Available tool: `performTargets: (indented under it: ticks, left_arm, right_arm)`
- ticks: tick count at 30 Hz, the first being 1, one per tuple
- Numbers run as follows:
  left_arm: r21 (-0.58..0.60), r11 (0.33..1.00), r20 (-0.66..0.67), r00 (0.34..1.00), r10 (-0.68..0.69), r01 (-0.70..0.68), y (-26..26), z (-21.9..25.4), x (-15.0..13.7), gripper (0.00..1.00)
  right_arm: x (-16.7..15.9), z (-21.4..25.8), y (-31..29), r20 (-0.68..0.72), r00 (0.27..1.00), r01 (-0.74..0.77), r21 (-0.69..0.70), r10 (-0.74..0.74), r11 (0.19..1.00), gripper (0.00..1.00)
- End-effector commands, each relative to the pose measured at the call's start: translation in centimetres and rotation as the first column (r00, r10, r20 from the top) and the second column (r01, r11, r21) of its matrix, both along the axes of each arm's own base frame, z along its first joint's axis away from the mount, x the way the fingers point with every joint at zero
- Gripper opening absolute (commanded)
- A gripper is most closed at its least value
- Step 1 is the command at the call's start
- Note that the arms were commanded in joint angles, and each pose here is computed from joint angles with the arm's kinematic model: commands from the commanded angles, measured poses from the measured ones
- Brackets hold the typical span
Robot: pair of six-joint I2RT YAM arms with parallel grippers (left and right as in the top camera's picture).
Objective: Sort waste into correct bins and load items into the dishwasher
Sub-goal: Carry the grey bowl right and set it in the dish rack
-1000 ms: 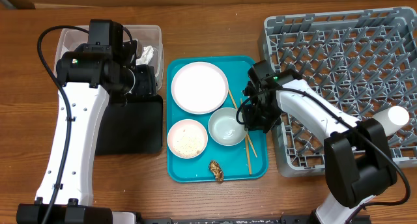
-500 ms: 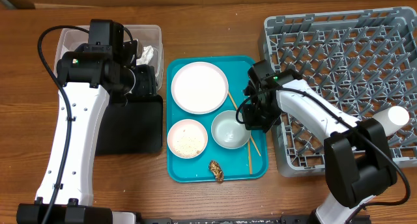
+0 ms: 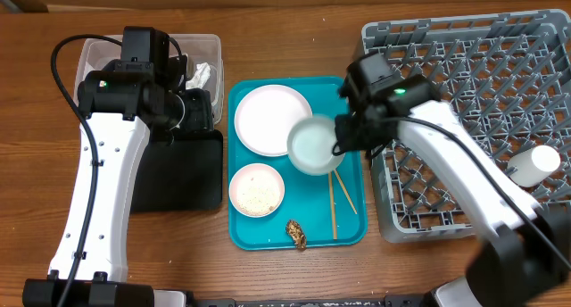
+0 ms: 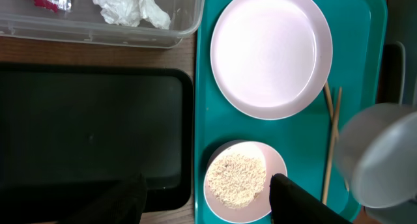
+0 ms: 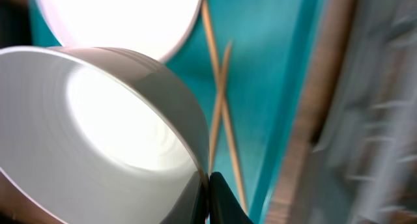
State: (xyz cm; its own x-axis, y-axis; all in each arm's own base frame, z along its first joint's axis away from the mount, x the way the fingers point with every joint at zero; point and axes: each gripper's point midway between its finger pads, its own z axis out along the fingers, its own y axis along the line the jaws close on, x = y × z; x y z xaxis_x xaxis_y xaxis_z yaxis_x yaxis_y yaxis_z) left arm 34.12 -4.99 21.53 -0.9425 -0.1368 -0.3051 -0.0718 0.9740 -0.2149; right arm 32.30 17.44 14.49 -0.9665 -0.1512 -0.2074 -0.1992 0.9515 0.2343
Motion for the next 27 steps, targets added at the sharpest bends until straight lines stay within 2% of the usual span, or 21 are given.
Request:
performTargets:
  ticks: [1, 3, 4, 7, 11, 18, 27]
  left_arm:
    - [0.011, 1.0, 0.005, 1.0, 0.0, 0.0, 0.0, 0.1, 0.3, 0.63]
    - [0.011, 1.0, 0.007, 1.0, 0.0, 0.0, 0.0, 0.1, 0.4, 0.63]
    - [0.011, 1.0, 0.011, 1.0, 0.0, 0.0, 0.0, 0.1, 0.5, 0.63]
    - [0.011, 1.0, 0.015, 1.0, 0.0, 0.0, 0.0, 0.2, 0.6, 0.63]
    - [0.01, 1.0, 0.019, 1.0, 0.0, 0.0, 0.0, 0.2, 0.7, 0.63]
    - [0.01, 1.0, 0.026, 1.0, 0.0, 0.0, -0.1, 0.2, 0.8, 0.63]
    - [0.009, 1.0, 0.027, 1.0, 0.0, 0.0, -0.1, 0.3, 0.8, 0.64]
  right_arm:
    - [2.3, 5.8, -3.6, 0.23, 0.967, 0.13, -0.071, -0.11, 0.989, 0.04]
    - [3.1, 7.7, -5.9, 0.323, 0.933, 0.204, -0.117, -0.157, 0.972, 0.04]
    - [3.8, 9.3, -8.4, 0.405, 0.892, 0.285, -0.16, -0.2, 0.945, 0.04]
    - [4.6, 11.2, -12.0, 0.502, 0.826, 0.407, -0.216, -0.256, 0.888, 0.04]
    - [5.6, 13.1, -17.4, 0.615, 0.722, 0.581, -0.287, -0.319, 0.761, 0.04]
    - [6.1, 16.3, -24.6, 0.754, 0.534, 0.79, -0.282, -0.384, 0.545, 0.04]
    - [6.1, 17.8, -33.1, 0.85, 0.325, 0.939, -0.238, -0.415, 0.249, 0.04]
